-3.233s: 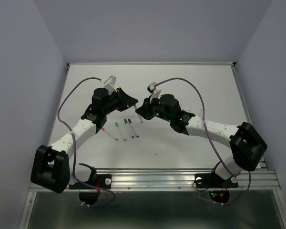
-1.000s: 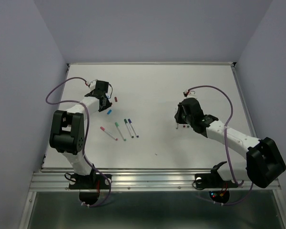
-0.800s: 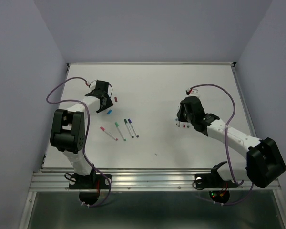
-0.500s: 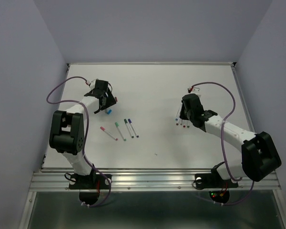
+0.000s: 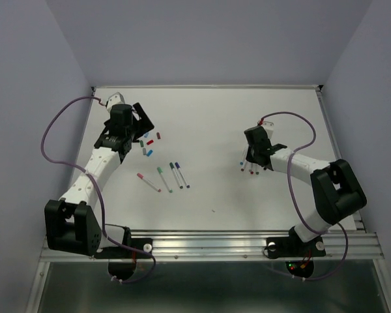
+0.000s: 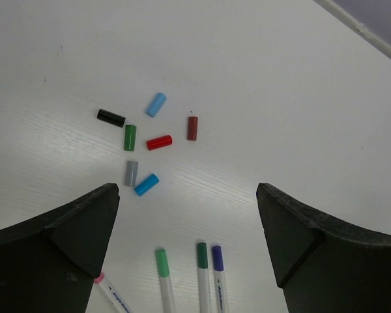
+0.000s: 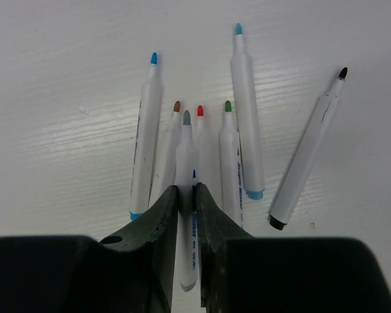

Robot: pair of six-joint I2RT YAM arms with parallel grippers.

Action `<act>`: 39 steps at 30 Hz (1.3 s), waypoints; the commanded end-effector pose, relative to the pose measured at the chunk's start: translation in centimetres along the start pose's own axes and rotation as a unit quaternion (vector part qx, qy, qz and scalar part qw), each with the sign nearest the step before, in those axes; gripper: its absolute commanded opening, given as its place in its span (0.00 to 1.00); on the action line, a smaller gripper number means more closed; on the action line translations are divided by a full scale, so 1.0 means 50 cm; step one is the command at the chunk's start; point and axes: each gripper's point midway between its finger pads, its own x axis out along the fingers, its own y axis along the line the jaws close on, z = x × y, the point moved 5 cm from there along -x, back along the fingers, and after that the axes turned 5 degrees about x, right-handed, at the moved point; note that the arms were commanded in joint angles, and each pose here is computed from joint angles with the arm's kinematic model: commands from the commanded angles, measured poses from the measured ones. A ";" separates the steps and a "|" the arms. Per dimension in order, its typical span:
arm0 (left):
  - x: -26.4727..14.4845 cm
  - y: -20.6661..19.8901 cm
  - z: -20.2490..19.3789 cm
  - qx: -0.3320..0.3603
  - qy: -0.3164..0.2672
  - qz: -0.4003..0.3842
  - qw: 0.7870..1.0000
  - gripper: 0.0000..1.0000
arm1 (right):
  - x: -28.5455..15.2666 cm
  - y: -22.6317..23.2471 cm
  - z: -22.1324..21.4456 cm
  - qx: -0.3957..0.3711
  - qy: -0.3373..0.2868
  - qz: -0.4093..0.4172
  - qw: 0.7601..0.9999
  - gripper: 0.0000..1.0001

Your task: Open the pen caps

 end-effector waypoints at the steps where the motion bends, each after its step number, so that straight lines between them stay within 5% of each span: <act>1: 0.001 0.019 -0.028 0.006 0.016 0.012 1.000 0.99 | 0.002 0.005 0.043 0.027 -0.030 -0.012 0.999 0.16; 16: -0.008 0.015 -0.028 0.002 0.013 0.000 1.000 0.99 | -0.015 0.046 0.054 0.007 -0.009 0.058 0.998 0.59; 21: -0.010 0.012 -0.030 -0.001 0.011 -0.010 1.000 0.99 | -0.094 0.139 0.046 -0.059 -0.020 0.190 0.980 1.00; 28: -0.010 0.012 -0.040 -0.004 0.016 -0.016 1.000 0.99 | -0.169 0.298 -0.060 -0.195 0.002 0.297 0.935 1.00; 39: -0.014 0.022 -0.047 -0.005 0.014 -0.009 1.000 0.99 | -0.159 0.415 -0.152 -0.295 0.023 0.300 0.907 1.00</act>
